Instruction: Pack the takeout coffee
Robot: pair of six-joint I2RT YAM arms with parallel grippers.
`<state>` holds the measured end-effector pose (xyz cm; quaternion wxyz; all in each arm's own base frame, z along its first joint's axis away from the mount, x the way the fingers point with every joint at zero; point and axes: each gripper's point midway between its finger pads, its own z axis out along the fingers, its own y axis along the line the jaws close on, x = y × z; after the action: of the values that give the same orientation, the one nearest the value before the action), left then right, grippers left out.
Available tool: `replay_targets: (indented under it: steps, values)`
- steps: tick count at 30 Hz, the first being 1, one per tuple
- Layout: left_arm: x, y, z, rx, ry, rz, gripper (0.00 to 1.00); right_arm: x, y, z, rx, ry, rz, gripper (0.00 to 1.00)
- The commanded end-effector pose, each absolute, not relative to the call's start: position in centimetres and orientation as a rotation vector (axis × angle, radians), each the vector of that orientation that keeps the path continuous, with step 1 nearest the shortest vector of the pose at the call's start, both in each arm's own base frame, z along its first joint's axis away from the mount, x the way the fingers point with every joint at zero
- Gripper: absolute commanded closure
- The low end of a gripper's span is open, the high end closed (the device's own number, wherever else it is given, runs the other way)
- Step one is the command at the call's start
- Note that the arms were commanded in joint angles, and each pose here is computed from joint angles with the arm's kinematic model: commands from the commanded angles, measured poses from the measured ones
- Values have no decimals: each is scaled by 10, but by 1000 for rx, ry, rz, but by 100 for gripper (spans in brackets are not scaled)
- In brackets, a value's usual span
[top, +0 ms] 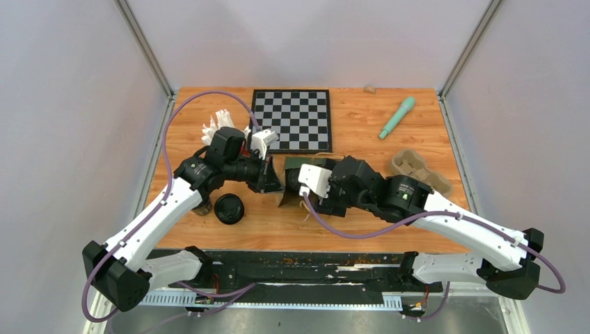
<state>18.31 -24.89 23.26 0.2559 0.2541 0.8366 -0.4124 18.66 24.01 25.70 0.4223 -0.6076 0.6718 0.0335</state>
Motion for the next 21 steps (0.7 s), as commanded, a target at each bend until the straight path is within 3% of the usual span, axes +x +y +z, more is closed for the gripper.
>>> replay_targets:
  steps: [1, 3, 15, 21]
  values:
    - [182, -254, 246, 651, 2230, -1170, 87, 183, 249, 258, -1534, 1618, 54, 27]
    - [182, -253, 248, 631, 2232, -1168, 79, 180, 251, 255, -1538, 1616, 49, 27]
    - [182, -239, 247, 604, 2253, -1071, 69, 173, 260, 251, -1549, 1586, 17, 27]
    - [179, -240, 250, 607, 2231, -1096, 91, 177, 248, 251, -1552, 1560, -60, 27]
